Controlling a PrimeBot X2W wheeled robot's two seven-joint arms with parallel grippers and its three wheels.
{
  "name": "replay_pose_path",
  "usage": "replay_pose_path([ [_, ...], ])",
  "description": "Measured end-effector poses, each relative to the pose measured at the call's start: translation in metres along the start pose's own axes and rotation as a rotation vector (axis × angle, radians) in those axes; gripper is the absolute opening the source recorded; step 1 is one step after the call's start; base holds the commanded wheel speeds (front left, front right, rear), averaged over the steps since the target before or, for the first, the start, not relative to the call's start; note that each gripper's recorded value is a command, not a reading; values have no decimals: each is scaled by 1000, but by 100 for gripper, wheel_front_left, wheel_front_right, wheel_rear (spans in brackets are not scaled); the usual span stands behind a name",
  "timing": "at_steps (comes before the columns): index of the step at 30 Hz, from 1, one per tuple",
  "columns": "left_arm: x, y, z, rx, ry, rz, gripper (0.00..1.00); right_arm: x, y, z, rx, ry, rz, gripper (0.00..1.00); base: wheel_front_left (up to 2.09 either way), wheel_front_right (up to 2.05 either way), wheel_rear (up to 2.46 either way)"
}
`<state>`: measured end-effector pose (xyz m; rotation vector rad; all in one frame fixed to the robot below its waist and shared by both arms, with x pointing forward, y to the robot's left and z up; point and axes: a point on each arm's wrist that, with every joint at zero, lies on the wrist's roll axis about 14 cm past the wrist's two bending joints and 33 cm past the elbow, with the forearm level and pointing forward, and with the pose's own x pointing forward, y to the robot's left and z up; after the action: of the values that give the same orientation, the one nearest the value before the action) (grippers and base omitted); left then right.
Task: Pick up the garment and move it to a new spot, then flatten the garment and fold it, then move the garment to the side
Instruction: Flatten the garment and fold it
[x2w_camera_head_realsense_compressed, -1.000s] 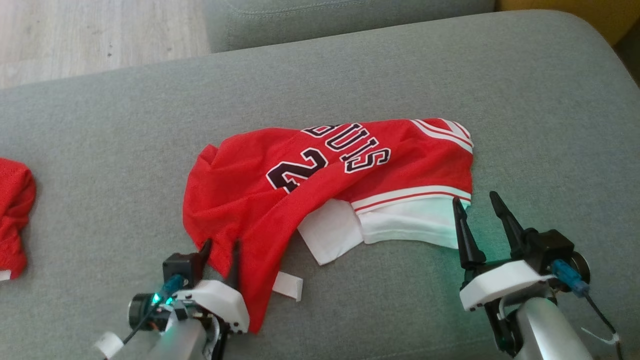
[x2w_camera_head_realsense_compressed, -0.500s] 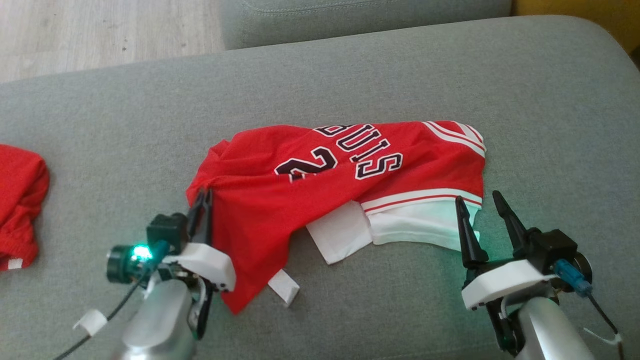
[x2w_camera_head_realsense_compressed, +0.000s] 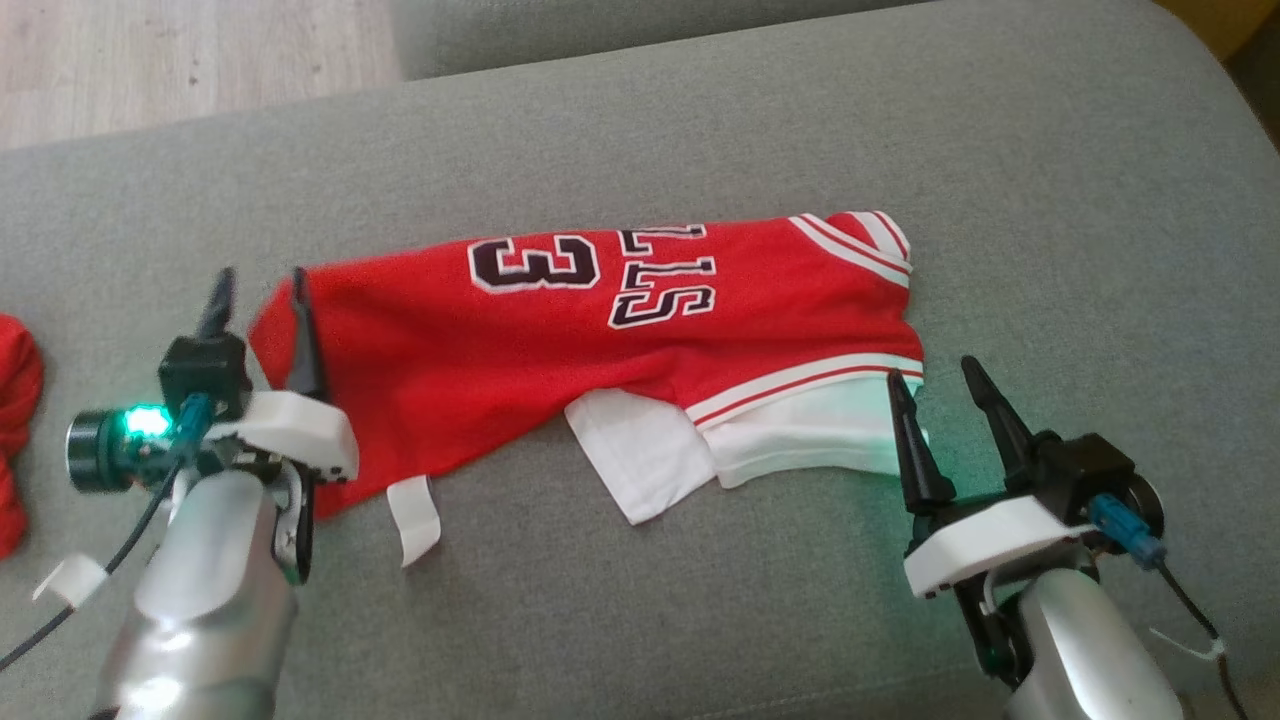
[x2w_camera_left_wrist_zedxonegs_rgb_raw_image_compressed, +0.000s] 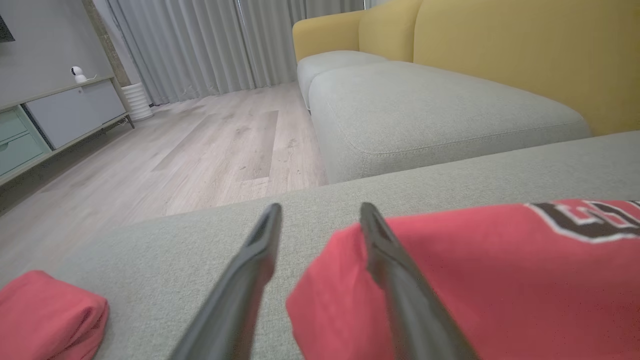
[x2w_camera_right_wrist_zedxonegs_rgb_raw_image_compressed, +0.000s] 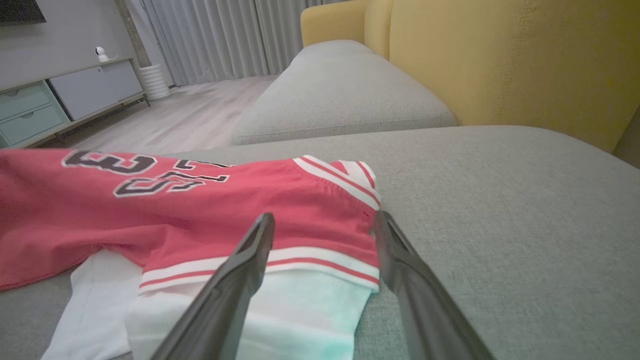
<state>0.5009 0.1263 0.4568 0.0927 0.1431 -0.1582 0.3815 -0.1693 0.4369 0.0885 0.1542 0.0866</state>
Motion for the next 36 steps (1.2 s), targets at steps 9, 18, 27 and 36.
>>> replay_pose_path([
  [9, -44, 6, -22, -127, 12, 87, 100, 0, 9, 19, 18, -58, 24, 100, 0, 0, 0],
  [18, -112, 4, -43, -147, 22, 124, 100, -12, 18, 27, 30, -91, 45, 100, 0, 0, 0],
  [27, -141, 0, -52, -157, 34, 118, 100, -26, 20, 16, 46, -68, 41, 100, 0, 0, 0],
  [36, -135, -7, -66, -214, 79, 77, 100, -24, 19, 5, 49, -33, 38, 100, 0, 0, 0],
])
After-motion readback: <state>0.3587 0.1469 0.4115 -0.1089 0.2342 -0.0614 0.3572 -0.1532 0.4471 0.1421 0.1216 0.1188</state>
